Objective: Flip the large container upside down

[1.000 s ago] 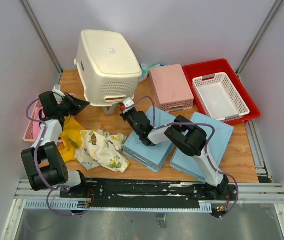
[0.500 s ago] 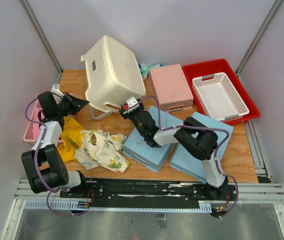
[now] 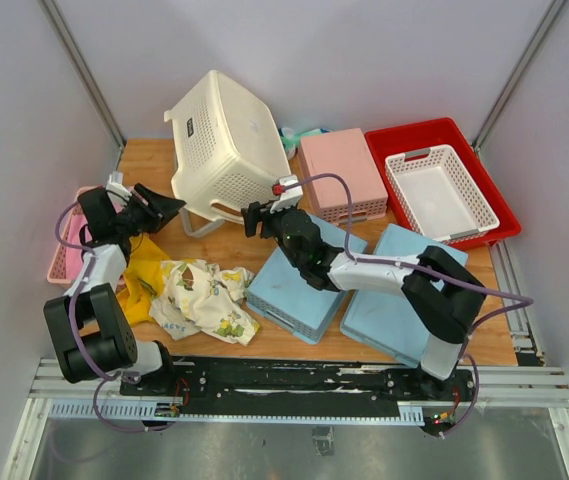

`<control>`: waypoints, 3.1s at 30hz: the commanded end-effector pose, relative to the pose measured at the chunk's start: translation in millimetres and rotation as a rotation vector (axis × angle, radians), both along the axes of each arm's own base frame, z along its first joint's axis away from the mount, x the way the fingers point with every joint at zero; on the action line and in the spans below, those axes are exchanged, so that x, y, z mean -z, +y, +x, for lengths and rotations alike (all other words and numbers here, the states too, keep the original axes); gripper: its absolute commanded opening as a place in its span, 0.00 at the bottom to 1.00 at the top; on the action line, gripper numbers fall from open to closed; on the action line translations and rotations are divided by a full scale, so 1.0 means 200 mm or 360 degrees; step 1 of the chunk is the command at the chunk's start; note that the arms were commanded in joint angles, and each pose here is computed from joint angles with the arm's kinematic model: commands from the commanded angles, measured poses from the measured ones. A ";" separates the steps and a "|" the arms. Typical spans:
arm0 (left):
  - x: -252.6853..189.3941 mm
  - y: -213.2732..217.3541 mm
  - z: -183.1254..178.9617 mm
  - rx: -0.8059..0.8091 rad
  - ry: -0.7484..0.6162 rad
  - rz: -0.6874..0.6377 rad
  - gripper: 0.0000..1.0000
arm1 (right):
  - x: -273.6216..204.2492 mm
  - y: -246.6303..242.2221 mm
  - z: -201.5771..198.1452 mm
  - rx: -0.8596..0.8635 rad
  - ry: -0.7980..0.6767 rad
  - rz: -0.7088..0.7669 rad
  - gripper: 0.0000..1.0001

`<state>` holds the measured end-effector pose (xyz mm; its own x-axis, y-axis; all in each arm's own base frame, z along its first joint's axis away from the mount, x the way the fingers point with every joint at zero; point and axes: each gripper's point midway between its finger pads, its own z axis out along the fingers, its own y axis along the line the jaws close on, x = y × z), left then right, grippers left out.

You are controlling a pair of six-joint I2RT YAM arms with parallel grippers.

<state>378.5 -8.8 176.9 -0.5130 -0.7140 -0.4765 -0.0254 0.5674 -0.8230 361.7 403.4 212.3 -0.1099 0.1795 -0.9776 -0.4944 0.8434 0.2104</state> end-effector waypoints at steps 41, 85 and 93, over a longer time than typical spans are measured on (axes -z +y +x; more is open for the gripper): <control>-0.88 -0.80 0.07 0.0767 -0.0958 -0.0868 0.00 | -0.16 -0.05 -0.21 -0.0433 0.0705 0.1244 0.69; -0.79 -0.81 -0.20 0.1050 -0.1021 -0.0774 0.00 | 0.27 -0.56 0.47 0.0723 0.0233 -0.0181 0.52; -0.43 -0.68 -0.29 0.0878 -0.0768 -0.0705 0.00 | 0.25 -0.56 0.60 0.0735 0.0158 -0.0139 0.53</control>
